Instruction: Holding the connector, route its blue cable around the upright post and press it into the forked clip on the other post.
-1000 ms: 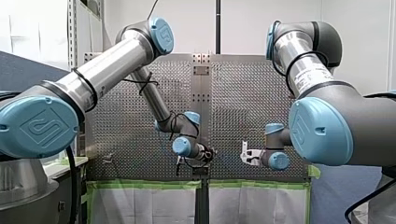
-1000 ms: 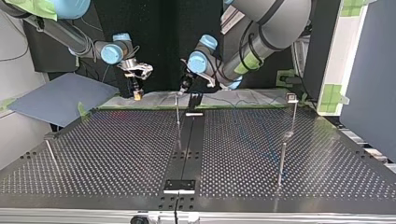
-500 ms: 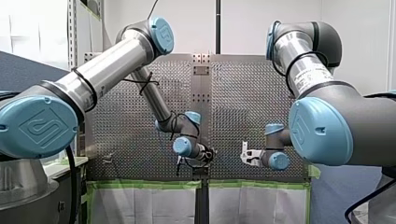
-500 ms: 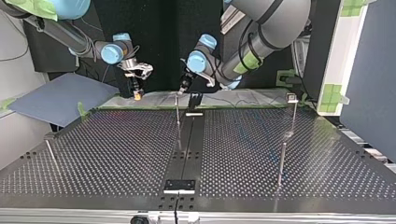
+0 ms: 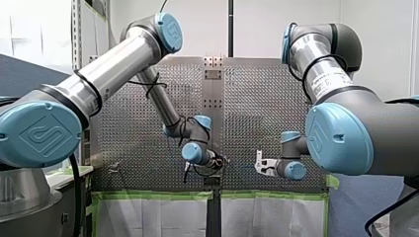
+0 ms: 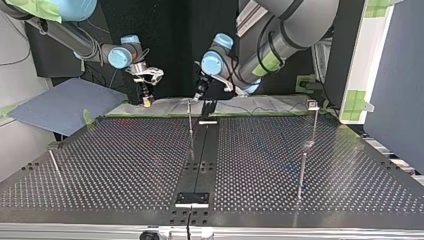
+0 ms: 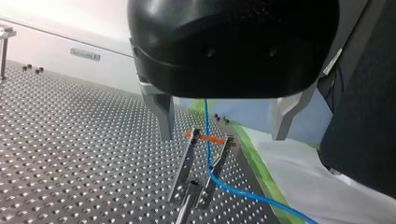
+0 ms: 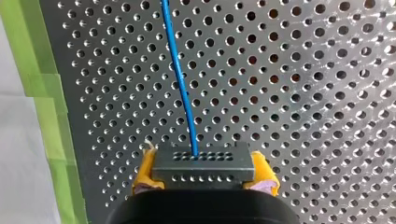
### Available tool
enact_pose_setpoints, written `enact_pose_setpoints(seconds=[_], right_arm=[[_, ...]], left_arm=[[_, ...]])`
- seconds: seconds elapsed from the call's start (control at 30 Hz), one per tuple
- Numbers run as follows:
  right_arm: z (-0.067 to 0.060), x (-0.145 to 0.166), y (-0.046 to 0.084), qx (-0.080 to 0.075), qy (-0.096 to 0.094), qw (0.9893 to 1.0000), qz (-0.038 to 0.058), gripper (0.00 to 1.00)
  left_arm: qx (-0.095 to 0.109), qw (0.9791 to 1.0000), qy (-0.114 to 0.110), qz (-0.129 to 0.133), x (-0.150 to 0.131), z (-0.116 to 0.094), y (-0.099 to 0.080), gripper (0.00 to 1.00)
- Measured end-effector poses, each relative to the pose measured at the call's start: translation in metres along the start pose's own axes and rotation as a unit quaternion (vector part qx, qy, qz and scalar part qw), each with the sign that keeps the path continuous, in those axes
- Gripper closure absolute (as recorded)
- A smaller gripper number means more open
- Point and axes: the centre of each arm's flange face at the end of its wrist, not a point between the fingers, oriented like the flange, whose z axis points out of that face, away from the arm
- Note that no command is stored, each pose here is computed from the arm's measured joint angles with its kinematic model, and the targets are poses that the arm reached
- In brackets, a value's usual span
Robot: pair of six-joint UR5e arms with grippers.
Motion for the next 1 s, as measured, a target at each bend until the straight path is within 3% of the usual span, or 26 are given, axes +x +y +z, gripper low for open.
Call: enact_pose_setpoints(seconds=[0.13, 0.33, 0.57, 0.73, 1.0], right_arm=[[0.000, -0.001, 0.000, 0.000, -0.001, 1.0000, 0.0000, 1.00], [0.000, -0.001, 0.000, 0.000, -0.002, 1.0000, 0.0001, 1.00], [-0.001, -0.002, 0.000, -0.001, -0.005, 1.0000, 0.0002, 1.00], [-0.001, -0.002, 0.001, -0.002, -0.006, 1.0000, 0.0000, 1.00], [-0.002, -0.003, 0.002, -0.009, -0.007, 0.9999, -0.0002, 1.00]], left_arm=[[-0.015, 0.9999, -0.003, -0.002, -0.007, -0.012, 0.003, 0.00], [-0.037, 0.9986, -0.026, -0.025, -0.021, -0.030, 0.005, 0.00], [-0.063, 0.9942, -0.057, -0.066, -0.038, -0.056, 0.010, 0.00], [-0.072, 0.9923, -0.053, -0.085, -0.042, -0.074, 0.012, 0.00], [-0.074, 0.9919, -0.048, -0.091, -0.049, -0.105, 0.012, 0.00]])
